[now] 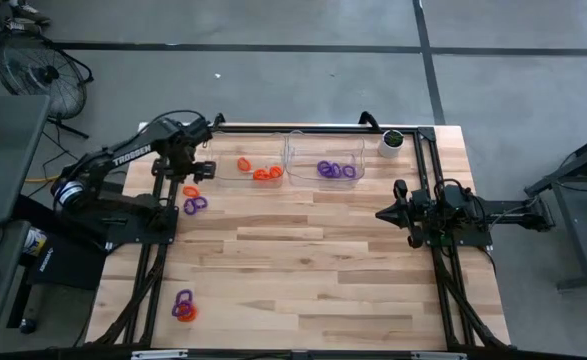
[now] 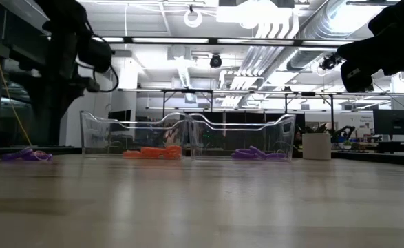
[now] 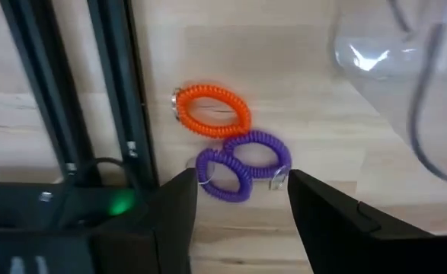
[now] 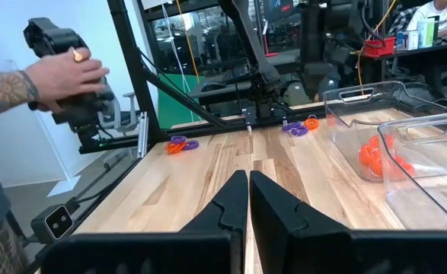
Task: Sort spring keychains
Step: Put the orange spring keychain into the left transparent bin
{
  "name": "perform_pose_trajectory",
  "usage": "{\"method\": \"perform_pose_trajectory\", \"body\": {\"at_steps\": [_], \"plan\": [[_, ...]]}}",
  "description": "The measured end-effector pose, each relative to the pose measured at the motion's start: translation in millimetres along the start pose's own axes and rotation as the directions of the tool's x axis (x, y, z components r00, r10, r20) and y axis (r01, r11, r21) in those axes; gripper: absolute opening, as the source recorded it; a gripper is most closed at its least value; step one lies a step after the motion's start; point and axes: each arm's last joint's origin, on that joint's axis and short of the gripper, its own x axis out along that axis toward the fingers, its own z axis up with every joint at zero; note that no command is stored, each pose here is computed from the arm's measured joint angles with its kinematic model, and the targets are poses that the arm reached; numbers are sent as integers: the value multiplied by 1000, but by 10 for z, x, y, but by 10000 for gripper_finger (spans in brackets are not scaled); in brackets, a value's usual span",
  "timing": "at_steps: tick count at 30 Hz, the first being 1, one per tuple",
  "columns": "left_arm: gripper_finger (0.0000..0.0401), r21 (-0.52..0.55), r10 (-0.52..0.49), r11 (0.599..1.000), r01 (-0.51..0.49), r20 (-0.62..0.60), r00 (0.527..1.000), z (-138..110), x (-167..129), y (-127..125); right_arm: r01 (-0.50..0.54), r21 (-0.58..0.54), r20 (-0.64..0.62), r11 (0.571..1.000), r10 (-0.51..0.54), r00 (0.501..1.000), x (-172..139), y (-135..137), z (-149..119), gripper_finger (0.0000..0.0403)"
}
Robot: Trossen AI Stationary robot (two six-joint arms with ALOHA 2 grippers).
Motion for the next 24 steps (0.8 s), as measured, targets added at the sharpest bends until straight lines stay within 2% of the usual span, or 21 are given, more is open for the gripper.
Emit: {"method": "perform_pose_trajectory", "body": {"at_steps": [11,24], "plan": [[202,-161,62,984,-69,-49,997,11,429,1,0,0,0,1000,0,1000,0,0,0,12],[202,-312,149,938,-154,-38,988,-18,526,90,0,0,0,1000,0,1000,0,0,0,12]]}}
